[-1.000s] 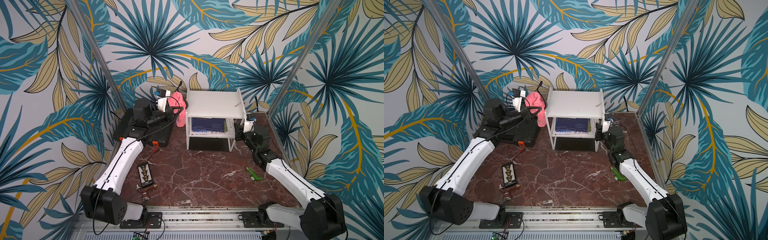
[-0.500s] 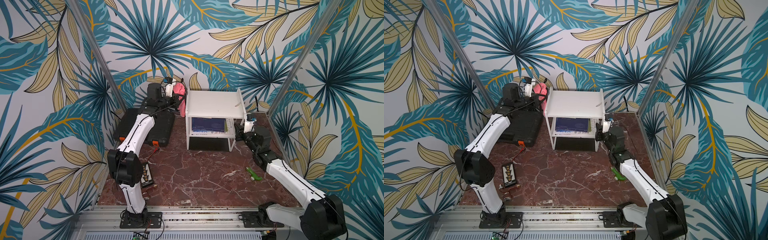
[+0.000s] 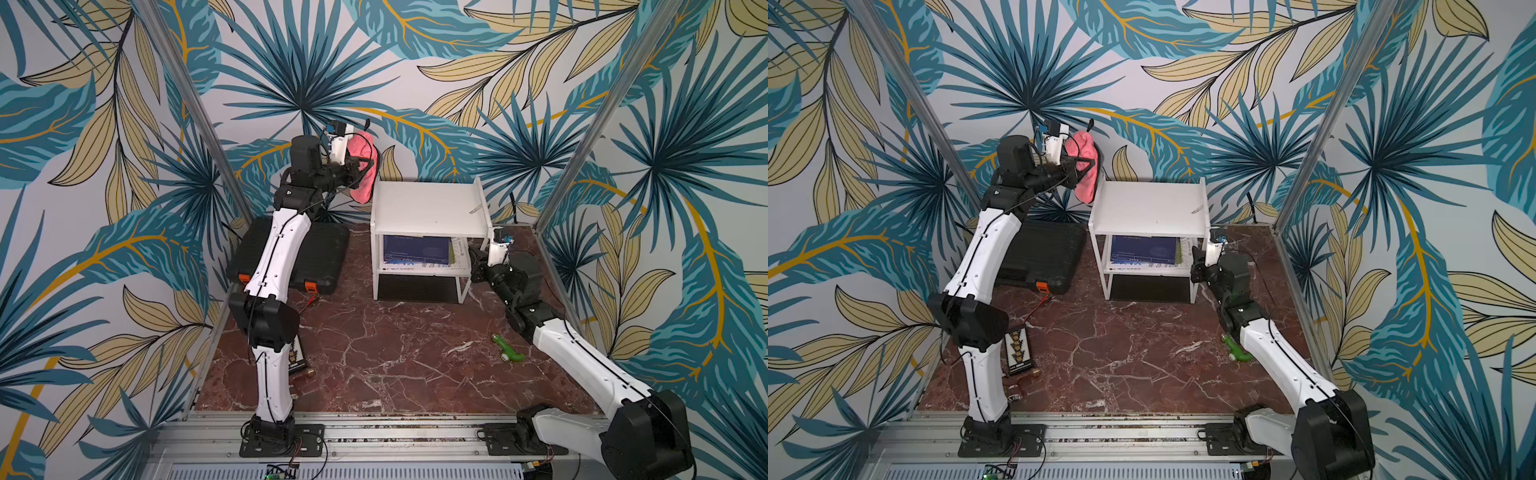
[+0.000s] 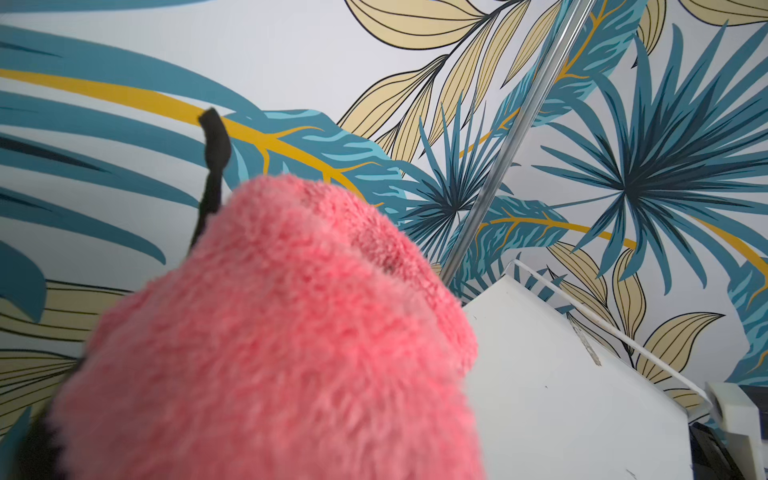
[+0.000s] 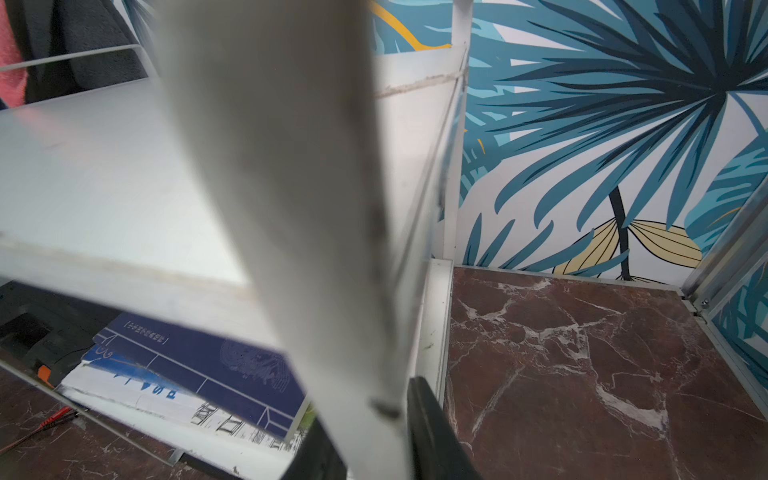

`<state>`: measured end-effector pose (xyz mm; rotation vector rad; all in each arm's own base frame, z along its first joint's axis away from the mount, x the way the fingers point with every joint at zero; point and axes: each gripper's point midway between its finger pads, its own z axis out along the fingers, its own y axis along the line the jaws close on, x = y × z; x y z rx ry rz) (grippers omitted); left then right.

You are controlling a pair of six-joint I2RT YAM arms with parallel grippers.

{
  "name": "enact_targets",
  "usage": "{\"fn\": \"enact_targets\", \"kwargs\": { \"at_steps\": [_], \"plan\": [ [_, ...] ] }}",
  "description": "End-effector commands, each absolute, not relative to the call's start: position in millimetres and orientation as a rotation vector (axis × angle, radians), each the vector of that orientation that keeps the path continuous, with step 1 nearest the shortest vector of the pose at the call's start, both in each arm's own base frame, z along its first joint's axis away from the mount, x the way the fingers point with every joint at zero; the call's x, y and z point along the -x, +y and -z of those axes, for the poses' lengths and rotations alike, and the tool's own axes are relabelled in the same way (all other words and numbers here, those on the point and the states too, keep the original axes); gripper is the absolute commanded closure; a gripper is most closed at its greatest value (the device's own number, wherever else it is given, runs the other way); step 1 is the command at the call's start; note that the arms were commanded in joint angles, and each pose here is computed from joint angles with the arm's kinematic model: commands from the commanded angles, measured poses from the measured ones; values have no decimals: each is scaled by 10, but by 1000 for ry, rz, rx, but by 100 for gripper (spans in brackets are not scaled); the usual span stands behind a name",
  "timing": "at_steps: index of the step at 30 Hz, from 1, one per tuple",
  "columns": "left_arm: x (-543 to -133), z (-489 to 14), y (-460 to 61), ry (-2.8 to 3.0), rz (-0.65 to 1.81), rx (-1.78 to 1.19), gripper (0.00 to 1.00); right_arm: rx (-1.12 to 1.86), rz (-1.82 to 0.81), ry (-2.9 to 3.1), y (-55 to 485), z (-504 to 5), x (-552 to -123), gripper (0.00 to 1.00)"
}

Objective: Wipe the bookshelf clean with a cloth
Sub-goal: Wipe the dust from the shelf.

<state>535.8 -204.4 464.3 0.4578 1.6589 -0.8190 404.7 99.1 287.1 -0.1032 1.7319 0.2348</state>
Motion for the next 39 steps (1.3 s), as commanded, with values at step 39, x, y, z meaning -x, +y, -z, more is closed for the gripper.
{"fn": "enact_targets", "kwargs": {
  "at_steps": [39],
  "plan": [
    [-4408,-4313,-1801,1832,406,-460,100,84,-316,1744,1067,-2862,-4027,69]
  ]
}}
